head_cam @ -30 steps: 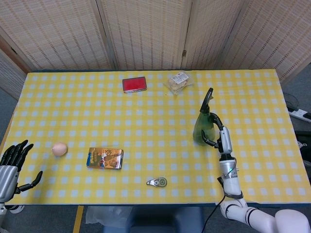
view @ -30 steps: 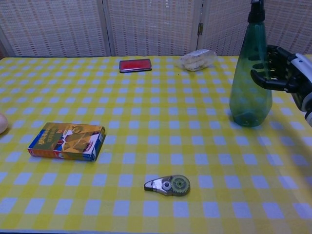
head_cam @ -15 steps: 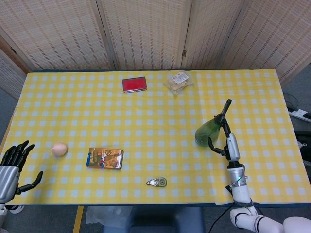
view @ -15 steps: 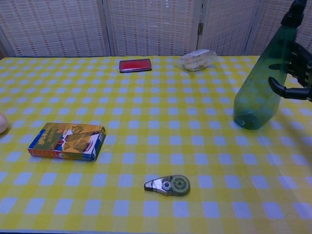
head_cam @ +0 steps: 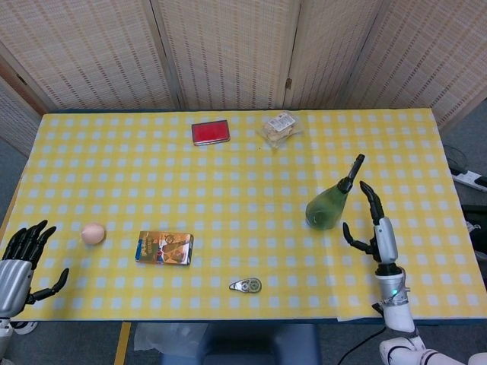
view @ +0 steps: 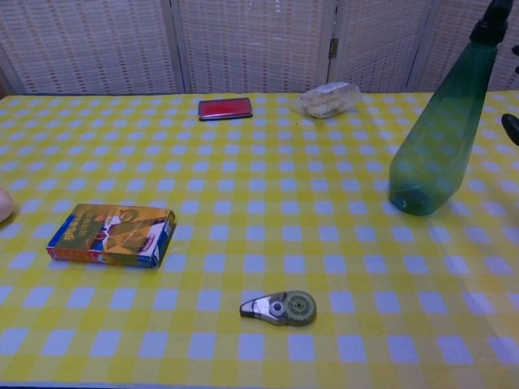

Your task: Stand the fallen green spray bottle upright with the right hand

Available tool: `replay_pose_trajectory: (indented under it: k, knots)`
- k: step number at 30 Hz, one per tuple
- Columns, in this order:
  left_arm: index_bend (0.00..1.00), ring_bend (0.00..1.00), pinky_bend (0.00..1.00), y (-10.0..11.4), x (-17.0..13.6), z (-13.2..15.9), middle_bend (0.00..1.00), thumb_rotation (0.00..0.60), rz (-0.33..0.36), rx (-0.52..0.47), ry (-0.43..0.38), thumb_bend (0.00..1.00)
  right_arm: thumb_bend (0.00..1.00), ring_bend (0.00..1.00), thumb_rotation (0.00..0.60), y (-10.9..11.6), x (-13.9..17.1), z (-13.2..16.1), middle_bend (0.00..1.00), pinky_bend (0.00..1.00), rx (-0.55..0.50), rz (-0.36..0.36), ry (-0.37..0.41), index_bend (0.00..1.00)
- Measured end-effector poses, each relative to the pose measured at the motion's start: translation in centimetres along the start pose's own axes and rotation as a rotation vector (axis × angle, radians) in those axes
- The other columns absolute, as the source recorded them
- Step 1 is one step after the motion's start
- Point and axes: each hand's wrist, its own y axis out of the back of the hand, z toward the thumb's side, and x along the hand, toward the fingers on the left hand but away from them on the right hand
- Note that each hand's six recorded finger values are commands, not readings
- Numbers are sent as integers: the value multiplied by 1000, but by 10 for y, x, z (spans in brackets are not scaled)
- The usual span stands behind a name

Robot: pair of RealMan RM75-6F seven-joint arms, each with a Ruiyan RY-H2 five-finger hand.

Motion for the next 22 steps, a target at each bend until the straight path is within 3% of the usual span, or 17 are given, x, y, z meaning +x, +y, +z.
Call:
replay_pose_trajectory:
  k: [6, 10, 12, 16, 22]
  knots:
    - [0, 23, 4, 2, 0, 1, 38, 247, 17, 8, -1, 407, 459, 41, 600, 26, 19, 7, 63, 0, 163, -2, 33, 0]
    - [0, 23, 1, 2, 0, 2, 38, 245, 27, 22, -8, 408, 460, 6, 600, 54, 34, 10, 30, 0, 413, -21, 38, 0]
    - [0, 23, 0, 2, 1, 4, 38, 247, 31, 29, -12, 408, 460, 0, 600, 66, 40, 6, 1, 0, 543, -11, -9, 0]
    - [0, 22, 0, -1, 2, 5, 38, 245, 29, 48, -15, 407, 460, 0, 600, 87, 57, 5, 0, 0, 790, 38, -177, 0]
    - [0, 22, 0, -11, 6, 9, 38, 250, -8, 64, -16, 408, 460, 0, 600, 115, 88, 23, 0, 0, 908, 133, -362, 0]
